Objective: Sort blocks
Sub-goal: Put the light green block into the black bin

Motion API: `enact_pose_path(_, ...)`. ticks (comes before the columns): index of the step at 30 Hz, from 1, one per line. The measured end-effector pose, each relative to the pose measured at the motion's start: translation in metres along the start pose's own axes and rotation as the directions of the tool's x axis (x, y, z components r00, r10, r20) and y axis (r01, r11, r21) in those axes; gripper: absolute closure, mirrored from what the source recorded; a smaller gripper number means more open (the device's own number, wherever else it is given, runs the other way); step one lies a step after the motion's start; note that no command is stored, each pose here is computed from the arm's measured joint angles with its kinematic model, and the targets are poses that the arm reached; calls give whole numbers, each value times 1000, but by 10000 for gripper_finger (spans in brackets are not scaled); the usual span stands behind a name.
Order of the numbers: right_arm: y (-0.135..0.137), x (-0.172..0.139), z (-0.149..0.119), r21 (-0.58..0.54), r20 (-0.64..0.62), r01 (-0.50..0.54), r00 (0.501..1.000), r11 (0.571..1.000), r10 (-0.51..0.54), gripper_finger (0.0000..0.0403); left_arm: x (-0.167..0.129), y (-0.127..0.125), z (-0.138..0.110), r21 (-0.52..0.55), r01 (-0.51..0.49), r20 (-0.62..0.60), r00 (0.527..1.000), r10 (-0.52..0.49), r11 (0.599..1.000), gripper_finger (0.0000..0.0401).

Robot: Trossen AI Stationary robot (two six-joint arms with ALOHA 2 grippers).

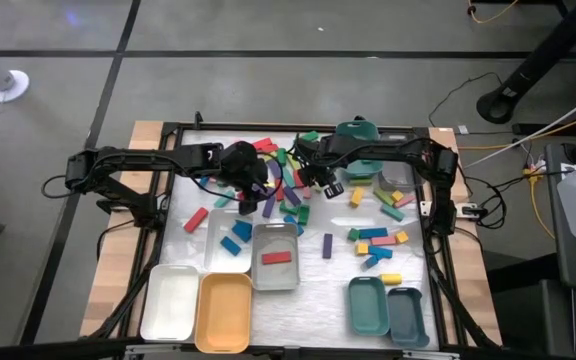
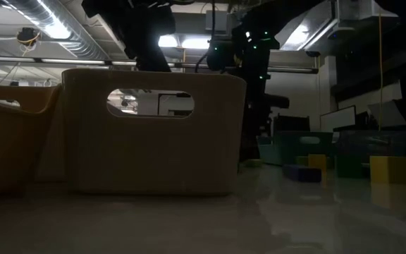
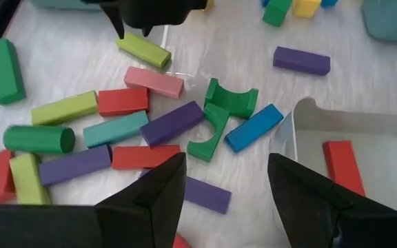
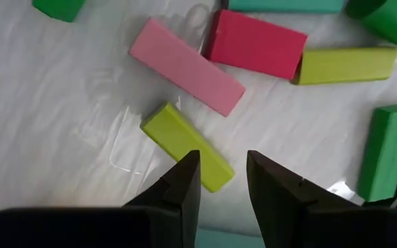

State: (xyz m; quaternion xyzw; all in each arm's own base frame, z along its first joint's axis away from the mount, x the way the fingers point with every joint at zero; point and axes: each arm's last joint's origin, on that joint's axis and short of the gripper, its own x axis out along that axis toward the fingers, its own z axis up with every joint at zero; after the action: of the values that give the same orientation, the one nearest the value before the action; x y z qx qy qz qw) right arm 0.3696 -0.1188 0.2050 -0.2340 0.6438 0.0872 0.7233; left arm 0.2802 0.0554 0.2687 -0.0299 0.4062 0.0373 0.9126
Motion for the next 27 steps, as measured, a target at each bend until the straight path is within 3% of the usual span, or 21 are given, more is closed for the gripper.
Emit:
enact_pose_path(6, 6, 10, -5, 7, -15, -26, 1000, 1000, 26, 285, -1, 0, -2, 22, 2, -24, 1000, -1, 1000, 207)
enact_pose_path(12, 8, 19, -5, -78, -9, 0, 1000, 997, -1, 285, -1, -1, -7, -9, 4, -75, 997, -5, 1000, 207)
enact_pose_path(19, 3, 18, -4, 25, -46, 100, 994, 995, -99, 284, -1, -1, -7, -16, 5, -74, 997, -6, 1000, 207)
enact_pose_path(23, 2, 17, -7, 49, -120, 165, 980, 985, -158, 256, -1, -1, -7, -15, 5, -74, 997, -6, 1000, 207)
enact_pose_path(27, 1, 17, -8, 71, -127, 175, 978, 982, -166, 201, -1, -1, -7, -14, 5, -75, 997, -6, 1000, 207)
